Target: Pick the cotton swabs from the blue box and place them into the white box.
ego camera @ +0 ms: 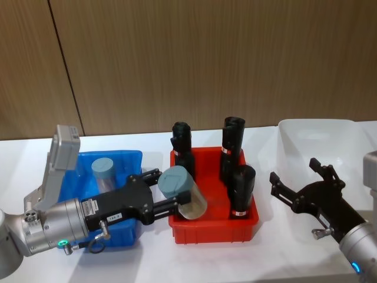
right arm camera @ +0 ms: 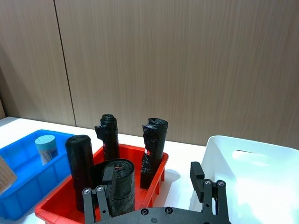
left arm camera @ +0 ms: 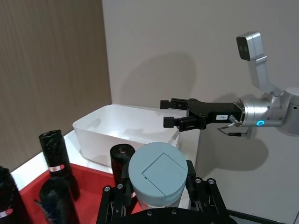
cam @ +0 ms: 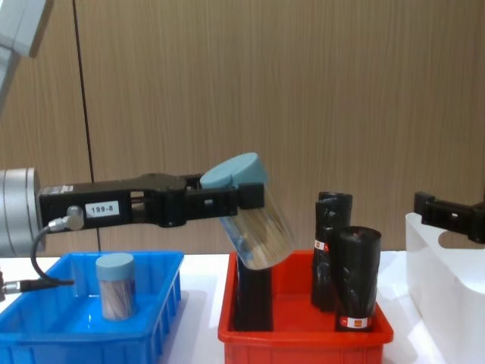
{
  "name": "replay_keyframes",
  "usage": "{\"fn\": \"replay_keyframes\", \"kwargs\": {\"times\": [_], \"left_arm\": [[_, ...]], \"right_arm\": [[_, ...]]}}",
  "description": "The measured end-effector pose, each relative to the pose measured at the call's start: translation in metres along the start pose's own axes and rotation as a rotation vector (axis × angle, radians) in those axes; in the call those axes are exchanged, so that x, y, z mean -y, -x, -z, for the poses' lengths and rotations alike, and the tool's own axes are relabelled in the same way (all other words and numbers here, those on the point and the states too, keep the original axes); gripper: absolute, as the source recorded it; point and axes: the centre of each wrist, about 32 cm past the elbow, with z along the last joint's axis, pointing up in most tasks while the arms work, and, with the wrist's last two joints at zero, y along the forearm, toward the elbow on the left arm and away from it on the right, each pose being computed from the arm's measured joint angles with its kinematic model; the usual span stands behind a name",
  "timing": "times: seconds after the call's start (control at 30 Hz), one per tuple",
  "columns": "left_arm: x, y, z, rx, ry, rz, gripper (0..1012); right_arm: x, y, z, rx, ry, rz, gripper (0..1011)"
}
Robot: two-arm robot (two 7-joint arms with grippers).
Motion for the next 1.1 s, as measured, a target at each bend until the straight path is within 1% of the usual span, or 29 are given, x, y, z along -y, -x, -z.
{"fn": "replay_keyframes", "kwargs": {"times": [0.17,0.37,0.63,0.77,0.93,1.1], "left_arm": [[0.0029,-0.0021,0.0006,-0.005,-0.005,0.026,659],[0.0050,-0.0037,0.0008,-0.008,-0.009,0.045,660],[0.0065,-0.0049,0.0010,-0.011,-0.012,0.059,659],[0.0070,-0.0052,0.0009,-0.011,-0.013,0.063,659],[0.0074,-0.0056,0.0009,-0.012,-0.014,0.067,659],[0.0076,-0.0057,0.0010,-0.012,-0.015,0.070,659]], "right_arm": [[0.000,0.000,0.000,0.000,0.000,0.000,1002],[0.000,0.000,0.000,0.000,0.000,0.000,1002],[0.000,-0.001,-0.001,0.001,0.002,-0.011,1002],[0.000,-0.003,-0.002,-0.002,0.008,-0.032,1002],[-0.001,-0.007,-0.006,-0.006,0.028,-0.077,1002],[-0.003,-0.013,-0.011,-0.002,0.052,-0.139,1002]]}}
